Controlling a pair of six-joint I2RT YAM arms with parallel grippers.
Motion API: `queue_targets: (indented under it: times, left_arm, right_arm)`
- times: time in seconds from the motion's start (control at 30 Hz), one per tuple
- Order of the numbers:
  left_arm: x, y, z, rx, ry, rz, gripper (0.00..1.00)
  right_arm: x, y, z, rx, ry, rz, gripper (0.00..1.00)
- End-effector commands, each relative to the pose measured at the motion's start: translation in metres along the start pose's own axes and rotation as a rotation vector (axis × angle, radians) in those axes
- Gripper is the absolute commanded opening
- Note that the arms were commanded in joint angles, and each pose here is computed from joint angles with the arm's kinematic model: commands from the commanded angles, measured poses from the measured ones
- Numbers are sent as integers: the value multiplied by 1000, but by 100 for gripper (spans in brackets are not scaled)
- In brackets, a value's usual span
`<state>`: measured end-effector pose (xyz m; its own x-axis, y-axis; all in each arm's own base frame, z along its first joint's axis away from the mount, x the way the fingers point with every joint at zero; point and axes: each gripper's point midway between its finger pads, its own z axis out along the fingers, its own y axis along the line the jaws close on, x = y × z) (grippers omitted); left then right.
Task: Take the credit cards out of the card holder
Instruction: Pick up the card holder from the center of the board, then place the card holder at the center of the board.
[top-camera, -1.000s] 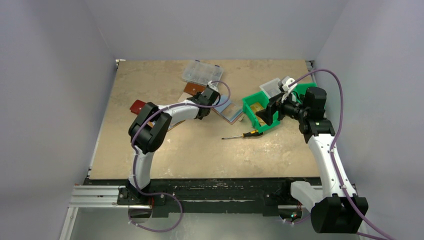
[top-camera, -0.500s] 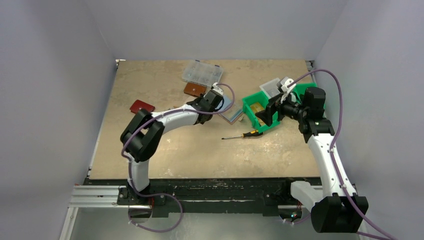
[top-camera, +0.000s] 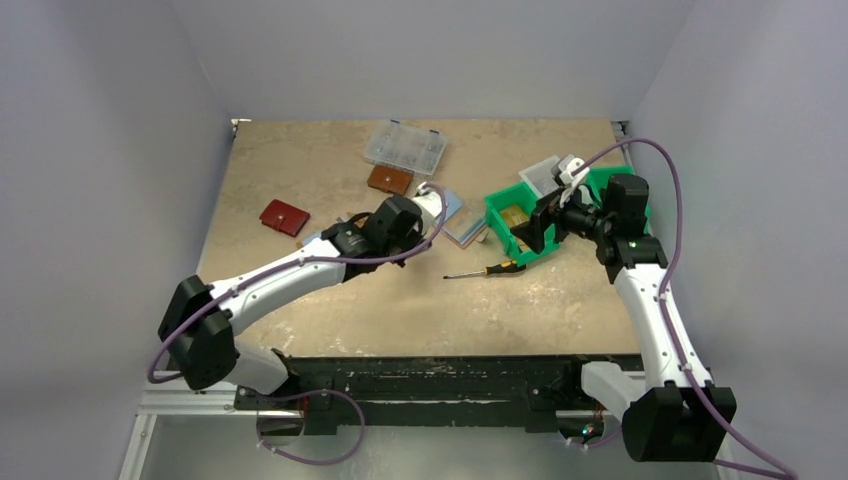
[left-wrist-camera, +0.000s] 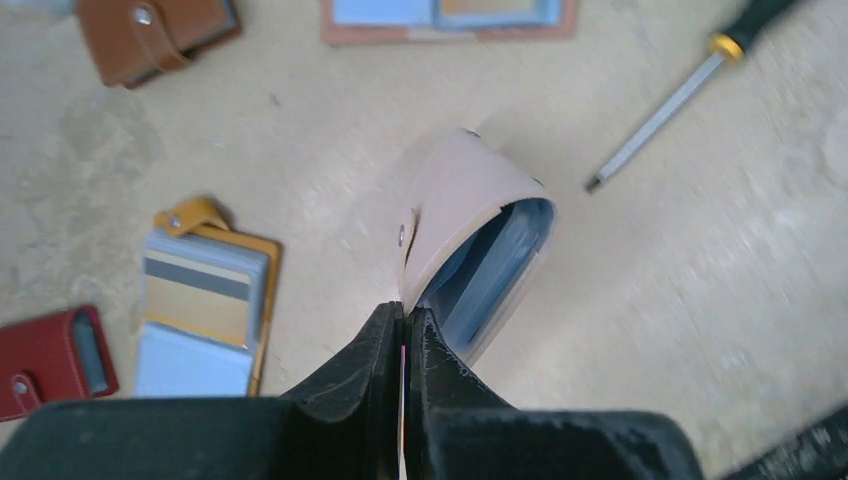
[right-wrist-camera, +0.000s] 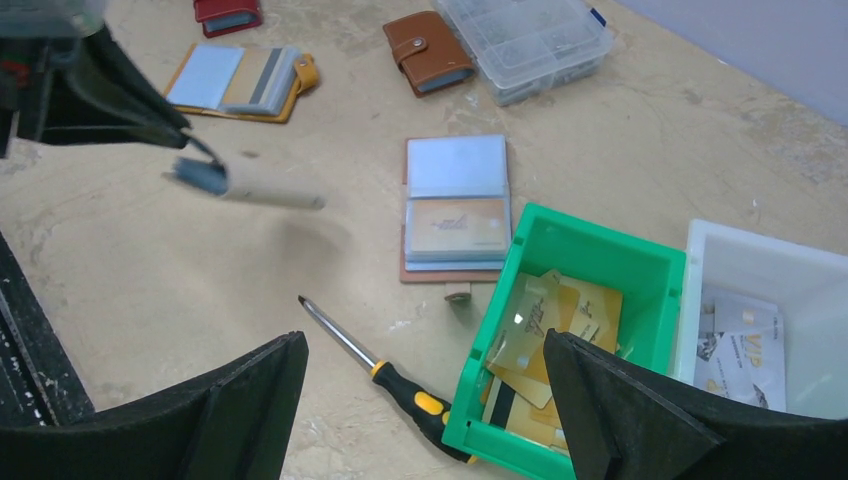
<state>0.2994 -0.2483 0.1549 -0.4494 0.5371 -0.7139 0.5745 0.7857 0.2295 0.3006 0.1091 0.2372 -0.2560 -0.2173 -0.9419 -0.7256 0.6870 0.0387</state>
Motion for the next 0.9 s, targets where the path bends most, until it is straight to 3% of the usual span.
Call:
queue_targets:
  times: [0.0,0.2,0.37,0.6,0.87]
  left_arm:
    - [1,-29,-44,178,-11,-12,0]
    - [2,-37,-86,300,28,2,0]
    - [15,-50,-94,385,138,27,0]
    - [32,-71,-73,471,280,63,0]
    - [16,-84,-26,500,324,172,0]
  right_arm:
    - [-8,4,0,-30,-12,-26,99]
    - [-6,3,2,-31,-4,-19,99]
    - [-4,2,3,-32,2,-16,99]
    - [-3,2,2,-31,4,-17,99]
    - [-3,3,2,-37,7,-23,99]
